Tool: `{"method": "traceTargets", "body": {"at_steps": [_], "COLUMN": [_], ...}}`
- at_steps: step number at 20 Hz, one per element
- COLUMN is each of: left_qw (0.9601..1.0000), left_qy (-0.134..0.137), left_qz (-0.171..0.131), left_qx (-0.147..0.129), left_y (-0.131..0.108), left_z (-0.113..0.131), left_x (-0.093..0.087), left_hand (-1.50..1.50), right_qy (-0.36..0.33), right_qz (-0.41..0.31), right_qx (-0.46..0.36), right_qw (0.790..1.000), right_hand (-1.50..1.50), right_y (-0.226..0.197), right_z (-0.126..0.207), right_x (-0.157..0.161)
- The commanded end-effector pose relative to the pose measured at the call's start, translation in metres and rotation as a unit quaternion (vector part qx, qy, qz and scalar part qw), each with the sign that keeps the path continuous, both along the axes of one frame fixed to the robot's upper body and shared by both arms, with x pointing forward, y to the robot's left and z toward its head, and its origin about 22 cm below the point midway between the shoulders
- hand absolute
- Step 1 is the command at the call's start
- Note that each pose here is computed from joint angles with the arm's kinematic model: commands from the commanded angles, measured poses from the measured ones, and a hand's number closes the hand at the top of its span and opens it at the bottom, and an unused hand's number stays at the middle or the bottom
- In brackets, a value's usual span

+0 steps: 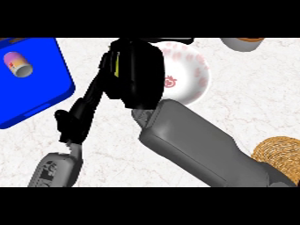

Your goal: Pick the pear from the placemat and place it in the bowl

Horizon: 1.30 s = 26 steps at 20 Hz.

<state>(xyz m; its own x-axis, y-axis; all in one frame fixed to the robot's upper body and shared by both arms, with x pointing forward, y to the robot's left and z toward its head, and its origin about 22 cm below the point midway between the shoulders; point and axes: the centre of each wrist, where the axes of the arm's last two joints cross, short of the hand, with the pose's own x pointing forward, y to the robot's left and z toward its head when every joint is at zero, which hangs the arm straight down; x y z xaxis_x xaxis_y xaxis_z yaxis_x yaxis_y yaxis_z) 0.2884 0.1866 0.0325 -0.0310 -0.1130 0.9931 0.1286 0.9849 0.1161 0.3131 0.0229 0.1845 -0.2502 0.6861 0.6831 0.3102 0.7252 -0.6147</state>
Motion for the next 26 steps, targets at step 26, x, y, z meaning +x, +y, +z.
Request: {"method": "traceTargets", "body": {"at_steps": [26], "left_qw": [0.9997], "left_qy": [-0.001], "left_qz": [0.024], "left_qx": [0.0], "left_y": [0.02], "left_z": [0.002], "left_x": [-0.013], "left_hand": [0.0], "right_qy": [0.097], "right_qz": [-0.25], "right_qx": [-0.136], "right_qw": [0.954], "right_hand": [1.5], "right_y": [-0.011], "right_z": [-0.006], "right_x": [0.11]}}
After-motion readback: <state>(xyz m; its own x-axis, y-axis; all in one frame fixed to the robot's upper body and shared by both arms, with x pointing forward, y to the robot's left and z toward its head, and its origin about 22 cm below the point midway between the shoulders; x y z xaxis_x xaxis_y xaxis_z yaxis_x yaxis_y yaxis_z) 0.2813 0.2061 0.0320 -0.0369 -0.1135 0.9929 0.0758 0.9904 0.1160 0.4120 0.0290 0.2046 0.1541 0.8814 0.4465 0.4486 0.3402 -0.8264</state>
